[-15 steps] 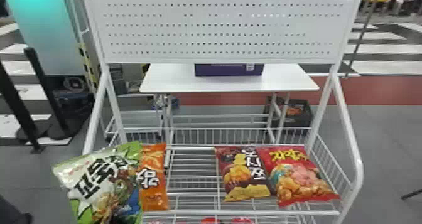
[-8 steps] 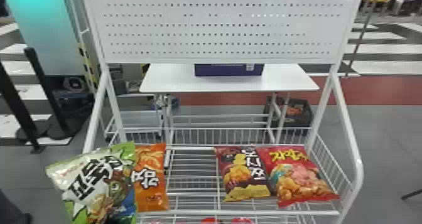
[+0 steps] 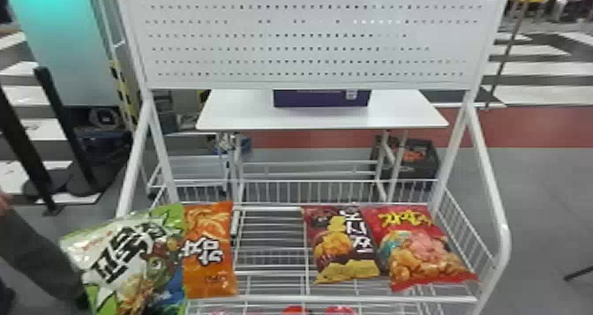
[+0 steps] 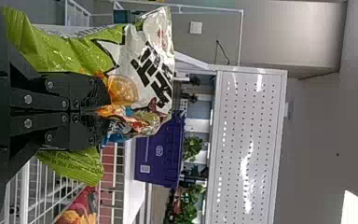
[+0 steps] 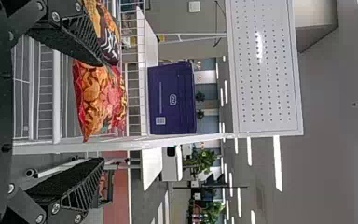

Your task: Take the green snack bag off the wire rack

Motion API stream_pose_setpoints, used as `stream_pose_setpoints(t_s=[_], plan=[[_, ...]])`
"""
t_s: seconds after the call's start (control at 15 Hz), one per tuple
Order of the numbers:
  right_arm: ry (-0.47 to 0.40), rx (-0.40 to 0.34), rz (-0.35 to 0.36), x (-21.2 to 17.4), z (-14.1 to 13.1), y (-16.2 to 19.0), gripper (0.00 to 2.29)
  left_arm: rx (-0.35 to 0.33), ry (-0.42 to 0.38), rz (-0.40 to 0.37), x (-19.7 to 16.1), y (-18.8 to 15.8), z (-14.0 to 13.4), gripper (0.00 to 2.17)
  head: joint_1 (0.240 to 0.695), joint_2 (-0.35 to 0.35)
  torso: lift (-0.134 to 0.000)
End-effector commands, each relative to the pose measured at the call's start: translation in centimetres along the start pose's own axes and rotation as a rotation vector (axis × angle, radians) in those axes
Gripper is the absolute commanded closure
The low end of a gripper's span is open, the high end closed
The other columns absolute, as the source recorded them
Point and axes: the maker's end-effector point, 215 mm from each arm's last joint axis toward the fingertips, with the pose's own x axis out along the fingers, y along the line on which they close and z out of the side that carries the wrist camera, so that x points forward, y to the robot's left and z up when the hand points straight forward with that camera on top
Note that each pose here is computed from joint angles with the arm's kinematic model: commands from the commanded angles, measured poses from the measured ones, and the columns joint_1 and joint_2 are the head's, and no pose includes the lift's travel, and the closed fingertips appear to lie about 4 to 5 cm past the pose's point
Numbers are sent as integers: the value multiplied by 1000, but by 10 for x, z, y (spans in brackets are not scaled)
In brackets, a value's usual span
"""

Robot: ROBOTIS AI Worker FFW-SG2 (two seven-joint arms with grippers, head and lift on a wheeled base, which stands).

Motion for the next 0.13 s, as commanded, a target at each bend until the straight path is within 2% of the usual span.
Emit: stream_pose_setpoints(t_s=[0.0, 0.07], plan=[[-2, -1, -1, 0, 1, -1, 174, 5, -1, 7, 1, 4, 0, 1399, 499, 0, 0], [1, 0, -1, 0, 0, -1, 174, 1, -3, 8, 2, 5, 1, 1399, 499, 0, 0]])
